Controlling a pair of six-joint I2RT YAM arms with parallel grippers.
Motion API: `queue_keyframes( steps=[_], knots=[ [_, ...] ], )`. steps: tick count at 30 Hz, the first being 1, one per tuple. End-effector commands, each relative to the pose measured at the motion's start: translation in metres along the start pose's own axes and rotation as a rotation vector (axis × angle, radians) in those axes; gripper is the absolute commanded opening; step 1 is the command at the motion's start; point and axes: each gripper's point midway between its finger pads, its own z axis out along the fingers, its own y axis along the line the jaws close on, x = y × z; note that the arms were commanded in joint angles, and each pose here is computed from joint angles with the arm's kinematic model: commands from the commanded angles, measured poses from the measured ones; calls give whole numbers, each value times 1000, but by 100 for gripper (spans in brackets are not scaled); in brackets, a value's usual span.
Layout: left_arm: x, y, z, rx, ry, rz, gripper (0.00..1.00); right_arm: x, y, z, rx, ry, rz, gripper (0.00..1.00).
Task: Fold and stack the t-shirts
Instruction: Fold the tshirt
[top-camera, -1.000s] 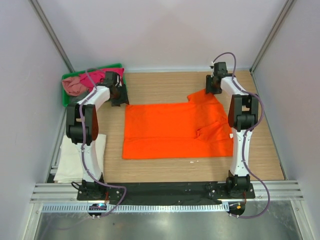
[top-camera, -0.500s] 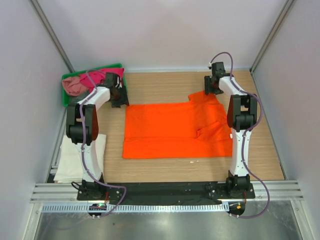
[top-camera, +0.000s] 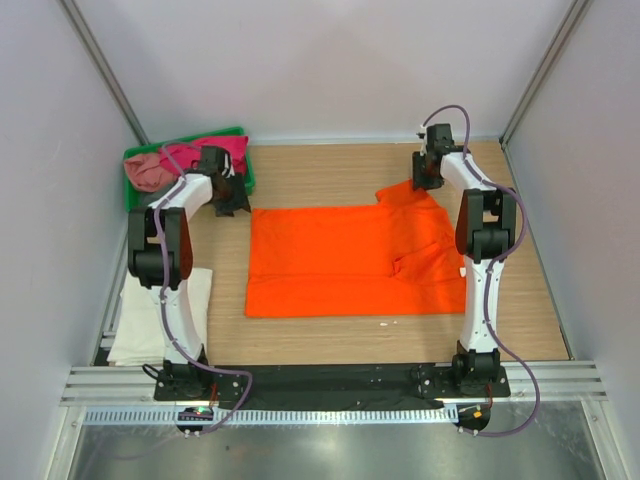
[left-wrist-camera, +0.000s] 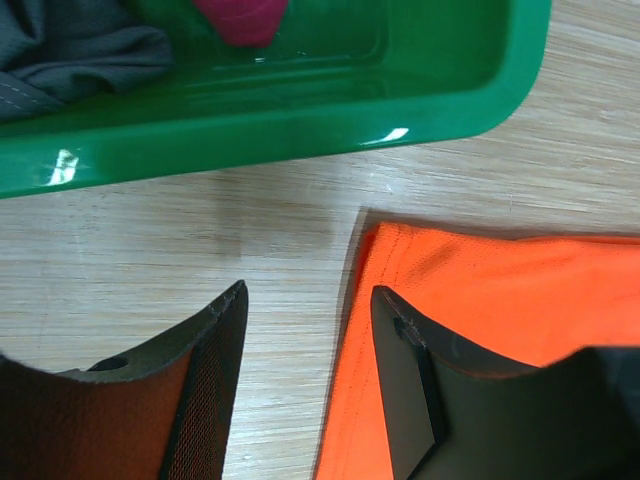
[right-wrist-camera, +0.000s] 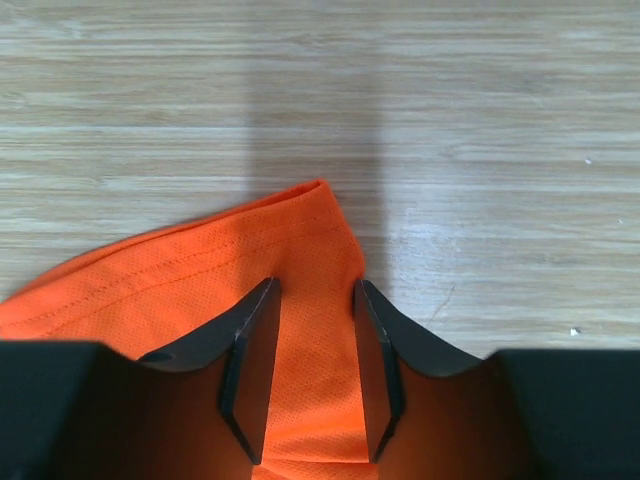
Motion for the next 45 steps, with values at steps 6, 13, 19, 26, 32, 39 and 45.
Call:
queue_keyframes(
  steps=[6, 13, 19, 26, 32, 39, 45],
  knots=[
    [-10, -1, 0, 54, -15, 8, 56, 12, 11, 9, -48, 45, 15, 22],
    [-27, -11, 14, 93, -63, 25, 43, 7, -1, 1, 2, 27, 12, 1],
    [-41, -24, 19, 61, -114, 88, 51, 7, 1, 2, -7, 29, 17, 1],
    [-39, -41, 8, 13, -199, 77, 55, 10, 2, 4, -12, 35, 24, 1],
    [-36, -38, 14, -68, -216, 83, 56, 6, 2, 0, -14, 22, 19, 1],
    [-19, -34, 16, -97, -174, 75, 51, 8, 3, 1, -18, 25, 23, 1],
    [-10, -36, 15, -72, -152, 64, 49, 6, 3, 0, -19, 19, 27, 1]
  ],
)
